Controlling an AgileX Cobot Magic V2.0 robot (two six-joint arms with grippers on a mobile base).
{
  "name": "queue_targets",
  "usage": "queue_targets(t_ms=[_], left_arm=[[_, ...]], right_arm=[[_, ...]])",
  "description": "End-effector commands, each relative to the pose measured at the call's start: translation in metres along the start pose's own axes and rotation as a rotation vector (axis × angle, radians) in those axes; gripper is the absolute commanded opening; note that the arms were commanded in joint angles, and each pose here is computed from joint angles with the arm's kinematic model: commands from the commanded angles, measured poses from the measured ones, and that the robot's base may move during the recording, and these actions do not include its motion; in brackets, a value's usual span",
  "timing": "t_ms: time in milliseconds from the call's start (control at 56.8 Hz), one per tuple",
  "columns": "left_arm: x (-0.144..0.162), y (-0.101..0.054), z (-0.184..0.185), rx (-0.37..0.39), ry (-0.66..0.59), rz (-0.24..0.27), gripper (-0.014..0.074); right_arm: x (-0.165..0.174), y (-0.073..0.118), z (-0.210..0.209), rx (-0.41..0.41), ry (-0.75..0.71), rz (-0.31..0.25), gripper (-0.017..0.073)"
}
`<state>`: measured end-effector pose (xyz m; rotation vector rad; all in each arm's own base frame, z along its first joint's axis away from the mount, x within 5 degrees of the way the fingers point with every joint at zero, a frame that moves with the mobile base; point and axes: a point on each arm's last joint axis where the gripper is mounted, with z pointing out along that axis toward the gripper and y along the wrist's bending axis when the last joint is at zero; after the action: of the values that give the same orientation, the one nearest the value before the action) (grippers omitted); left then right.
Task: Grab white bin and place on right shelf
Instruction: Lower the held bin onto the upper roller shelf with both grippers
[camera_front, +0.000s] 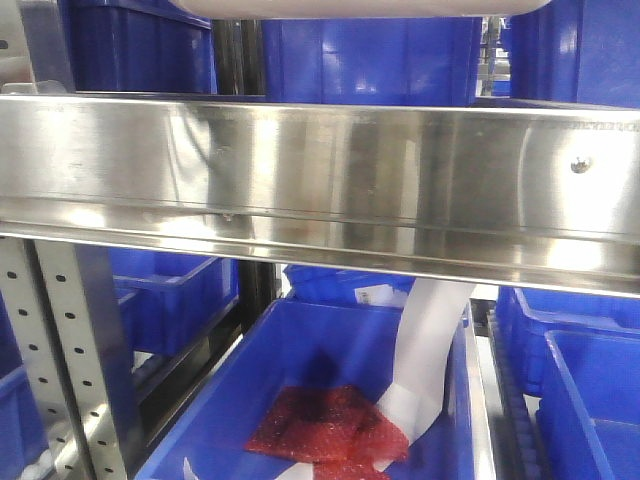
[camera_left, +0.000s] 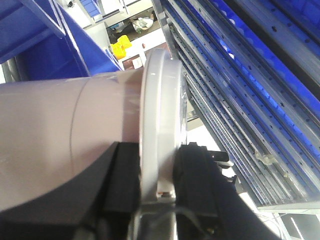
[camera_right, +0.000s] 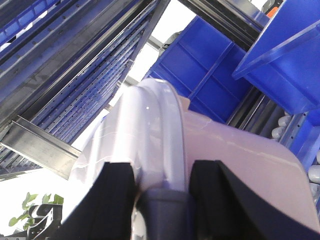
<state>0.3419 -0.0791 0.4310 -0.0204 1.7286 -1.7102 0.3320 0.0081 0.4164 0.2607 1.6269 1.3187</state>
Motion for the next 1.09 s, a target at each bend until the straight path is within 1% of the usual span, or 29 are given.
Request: queue_targets(t_ms=[0, 106, 194, 282, 352, 440, 546, 687, 740, 793, 863, 916, 951, 986, 1022, 1074], left_arm=[[0.023, -0.049, 0.002, 0.206, 0.16, 0.074, -0.0126], [0.021, -0.048, 0.002, 0.192, 0.136, 0.073, -0.0126], [0.017, -0.047, 0.003, 0.173, 0.09, 0.067, -0.0126], [0.016, -0.045, 0.003, 0.165, 0.081, 0.065, -0.0126], [0.019, -0.043, 0.007, 0.158, 0.103, 0.065, -0.0126], [0.024, -0.035, 0.013, 0.116, 0.147, 0.079, -0.0126], [0.027, -0.024, 0.02, 0.088, 0.176, 0.073, -0.0126], [0.026, -0.009, 0.025, 0.057, 0.187, 0.06, -0.0126], [0.027, -0.005, 0.027, 0.047, 0.194, 0.078, -0.0125], [0.027, -0.001, 0.027, 0.032, 0.2, 0.084, -0.0124], [0.028, 0.001, 0.027, 0.012, 0.214, 0.098, -0.0118], [0.028, 0.002, 0.027, 0.003, 0.22, 0.103, -0.0088], [0.028, 0.002, 0.027, -0.001, 0.223, 0.106, -0.0052], [0.029, 0.003, 0.027, -0.008, 0.229, 0.113, 0.0015], [0.029, 0.003, 0.027, -0.012, 0.235, 0.116, 0.0059], [0.031, 0.005, 0.027, -0.027, 0.248, 0.126, 0.0154]], right_arm=[[0.012, 0.048, -0.005, -0.221, 0.095, -0.025, 0.0069], [0.012, 0.048, -0.005, -0.22, 0.094, -0.025, 0.0069], [0.012, 0.048, -0.005, -0.218, 0.091, -0.024, 0.0069], [0.012, 0.047, -0.004, -0.216, 0.092, -0.025, 0.0069], [0.013, 0.044, -0.004, -0.198, 0.107, -0.039, 0.0069], [0.016, 0.037, -0.001, -0.157, 0.143, -0.066, 0.0069], [0.02, 0.024, 0.003, -0.124, 0.199, -0.077, 0.0069], [0.022, 0.011, 0.009, -0.112, 0.232, -0.057, 0.0069], [0.022, 0.007, 0.011, -0.109, 0.238, -0.048, 0.0069], [0.023, 0.003, 0.012, -0.106, 0.243, -0.041, 0.0071], [0.023, -0.001, 0.014, -0.105, 0.251, -0.034, 0.0073], [0.023, -0.003, 0.015, -0.104, 0.254, -0.036, 0.0086], [0.023, -0.005, 0.015, -0.104, 0.256, -0.037, 0.0113], [0.024, -0.006, 0.016, -0.104, 0.258, -0.041, 0.0164], [0.024, -0.006, 0.016, -0.105, 0.257, -0.047, 0.0208], [0.024, -0.006, 0.016, -0.107, 0.256, -0.065, 0.0313]])
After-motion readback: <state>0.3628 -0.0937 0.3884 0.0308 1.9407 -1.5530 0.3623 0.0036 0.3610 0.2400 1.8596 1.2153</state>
